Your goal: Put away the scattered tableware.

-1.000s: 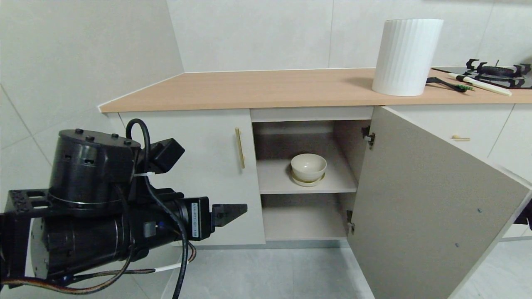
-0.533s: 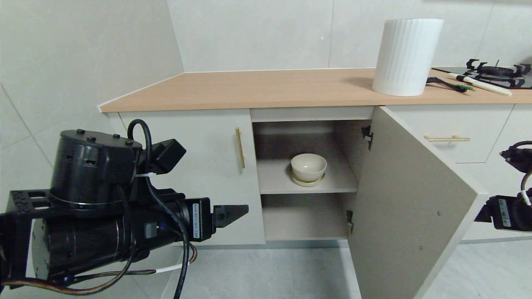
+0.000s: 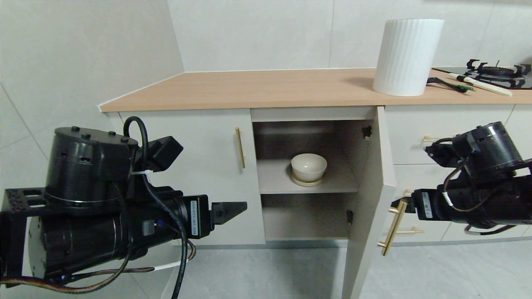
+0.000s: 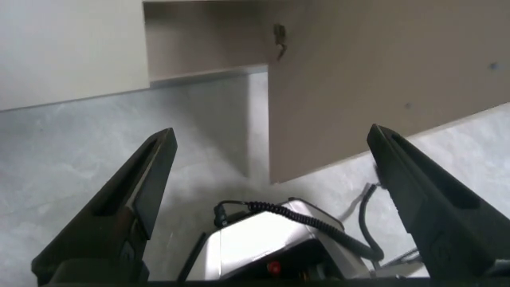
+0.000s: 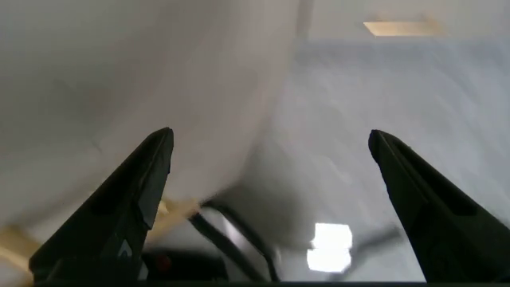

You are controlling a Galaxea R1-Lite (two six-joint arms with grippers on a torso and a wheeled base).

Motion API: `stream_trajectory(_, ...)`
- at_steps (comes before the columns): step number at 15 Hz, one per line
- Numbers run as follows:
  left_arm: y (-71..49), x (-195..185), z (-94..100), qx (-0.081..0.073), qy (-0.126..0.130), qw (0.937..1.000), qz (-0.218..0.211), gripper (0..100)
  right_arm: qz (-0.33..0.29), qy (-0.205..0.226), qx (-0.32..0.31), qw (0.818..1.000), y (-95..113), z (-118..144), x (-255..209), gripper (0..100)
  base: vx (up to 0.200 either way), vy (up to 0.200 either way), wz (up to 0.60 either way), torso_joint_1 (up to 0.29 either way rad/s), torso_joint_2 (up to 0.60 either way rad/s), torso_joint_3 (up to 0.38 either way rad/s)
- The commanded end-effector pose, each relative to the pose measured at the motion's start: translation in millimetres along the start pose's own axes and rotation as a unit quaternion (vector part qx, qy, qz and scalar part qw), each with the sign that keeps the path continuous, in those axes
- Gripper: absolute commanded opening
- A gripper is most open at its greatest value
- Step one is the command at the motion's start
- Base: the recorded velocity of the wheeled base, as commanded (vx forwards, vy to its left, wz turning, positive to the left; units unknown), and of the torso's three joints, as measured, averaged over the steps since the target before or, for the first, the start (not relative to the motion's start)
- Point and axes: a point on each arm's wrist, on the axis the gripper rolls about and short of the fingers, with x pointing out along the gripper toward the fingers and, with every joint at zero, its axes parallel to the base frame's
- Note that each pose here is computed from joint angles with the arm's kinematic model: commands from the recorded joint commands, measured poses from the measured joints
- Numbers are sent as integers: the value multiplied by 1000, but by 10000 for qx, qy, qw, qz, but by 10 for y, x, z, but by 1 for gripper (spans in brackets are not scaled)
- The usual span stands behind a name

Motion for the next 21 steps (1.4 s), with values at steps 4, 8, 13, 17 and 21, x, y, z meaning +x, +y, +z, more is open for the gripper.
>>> stream_trajectory(4, -2, -3, 6, 3, -30, 10000, -8, 100, 681, 163, -160, 9974, 288, 141, 476, 100, 0, 0, 0, 0, 0, 0)
stream_trajectory(8, 1, 7, 0, 4, -16, 10000, 16, 100, 972, 307, -135, 9947, 344, 128, 698, 100, 0, 0, 0, 0, 0, 0)
stream_trajectory(13, 4, 11, 0, 4, -38, 10000, 82, 100, 1090, 209, -67, 9938, 491, 47, 996, 100, 0, 0, 0, 0, 0, 0)
stream_trajectory(17, 6, 8, -4, 20, -28, 10000, 78, 100, 1182, 108, -29, 9929, 580, 24, 1087, 100, 0, 0, 0, 0, 0, 0)
stream_trajectory(21, 7, 20, -6, 13, -7, 10000, 88, 100, 1141, -51, 159, 9933, 620, 25, 1148, 100, 150, 0, 0, 4, 2, 2)
